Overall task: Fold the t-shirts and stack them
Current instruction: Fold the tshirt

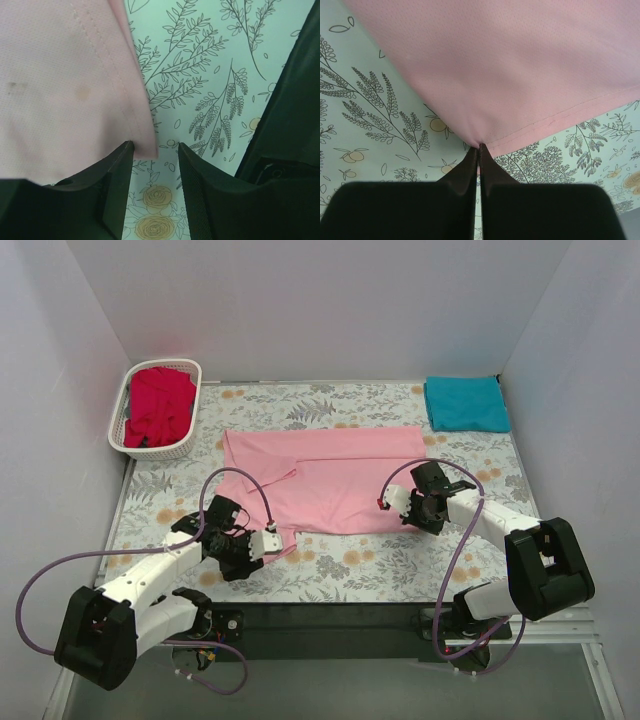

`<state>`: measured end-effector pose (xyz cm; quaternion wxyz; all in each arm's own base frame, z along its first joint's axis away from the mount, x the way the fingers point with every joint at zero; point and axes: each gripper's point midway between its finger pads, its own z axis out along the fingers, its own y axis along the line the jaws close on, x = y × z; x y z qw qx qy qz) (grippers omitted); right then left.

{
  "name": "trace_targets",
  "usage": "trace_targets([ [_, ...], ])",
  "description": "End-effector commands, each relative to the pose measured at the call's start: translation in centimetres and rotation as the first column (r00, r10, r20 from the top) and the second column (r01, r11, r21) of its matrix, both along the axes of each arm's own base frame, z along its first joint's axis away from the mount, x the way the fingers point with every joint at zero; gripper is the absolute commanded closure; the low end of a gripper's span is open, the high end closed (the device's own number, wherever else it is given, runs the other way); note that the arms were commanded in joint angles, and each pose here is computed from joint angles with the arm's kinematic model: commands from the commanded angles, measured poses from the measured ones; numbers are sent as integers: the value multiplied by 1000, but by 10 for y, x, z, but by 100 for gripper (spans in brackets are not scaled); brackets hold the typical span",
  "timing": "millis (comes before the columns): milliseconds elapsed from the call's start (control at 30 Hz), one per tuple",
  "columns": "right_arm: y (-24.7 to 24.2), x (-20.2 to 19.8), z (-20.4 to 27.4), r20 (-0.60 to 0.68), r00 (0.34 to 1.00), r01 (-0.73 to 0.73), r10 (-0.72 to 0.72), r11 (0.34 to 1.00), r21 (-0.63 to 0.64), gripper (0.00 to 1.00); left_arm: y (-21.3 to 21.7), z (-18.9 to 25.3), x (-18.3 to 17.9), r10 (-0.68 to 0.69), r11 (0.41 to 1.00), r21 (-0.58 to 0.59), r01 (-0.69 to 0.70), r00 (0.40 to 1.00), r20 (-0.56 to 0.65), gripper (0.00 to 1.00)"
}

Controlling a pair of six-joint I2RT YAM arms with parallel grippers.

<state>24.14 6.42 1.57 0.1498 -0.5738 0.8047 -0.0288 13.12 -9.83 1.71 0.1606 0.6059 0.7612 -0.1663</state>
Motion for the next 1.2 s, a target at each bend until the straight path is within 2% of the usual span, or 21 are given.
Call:
trace_targets([
  [0, 2, -12, -6, -64, 998, 11, -10, 1000, 12, 99, -3, -1, 18, 9, 1000, 4, -9, 996, 92, 59],
  [167, 2, -10, -4, -61, 998, 16, -15, 1000, 14, 99, 0, -11, 14, -5, 999, 35, 2, 996, 88, 64],
  [300, 3, -9, -1, -55, 998, 18, -17, 1000, 19, 99, 4, -12, 11, -10, 999, 53, 6, 996, 90, 82],
  [333, 4, -8, 0, -53, 998, 18, -16, 1000, 22, 99, 5, -13, 10, -11, 998, 59, 6, 996, 88, 90],
  [433, 5, -7, 1, -52, 998, 20, -18, 999, 26, 99, 6, -8, 7, -17, 998, 55, 12, 996, 92, 100],
  [567, 5, -7, 5, -52, 998, 22, -20, 999, 30, 99, 2, 12, 4, -12, 1000, 26, 10, 996, 94, 100],
  [633, 6, -8, 9, -44, 999, 18, -17, 999, 34, 99, -8, 37, 10, -16, 999, -32, 20, 992, 124, 100],
  [833, -1, -24, 24, -15, 1000, 0, 1, 999, 40, 99, -7, 75, -3, -22, 998, -50, 28, 994, 110, 100],
  [967, -7, -35, 33, 1, 1000, -20, 20, 999, 39, 99, -10, 102, -7, 36, 996, -88, -28, 995, 97, 100],
  [1167, -8, -20, 51, 54, 998, -32, 30, 999, 44, 99, -16, 131, 30, 134, 988, -107, -115, 972, 193, 100],
])
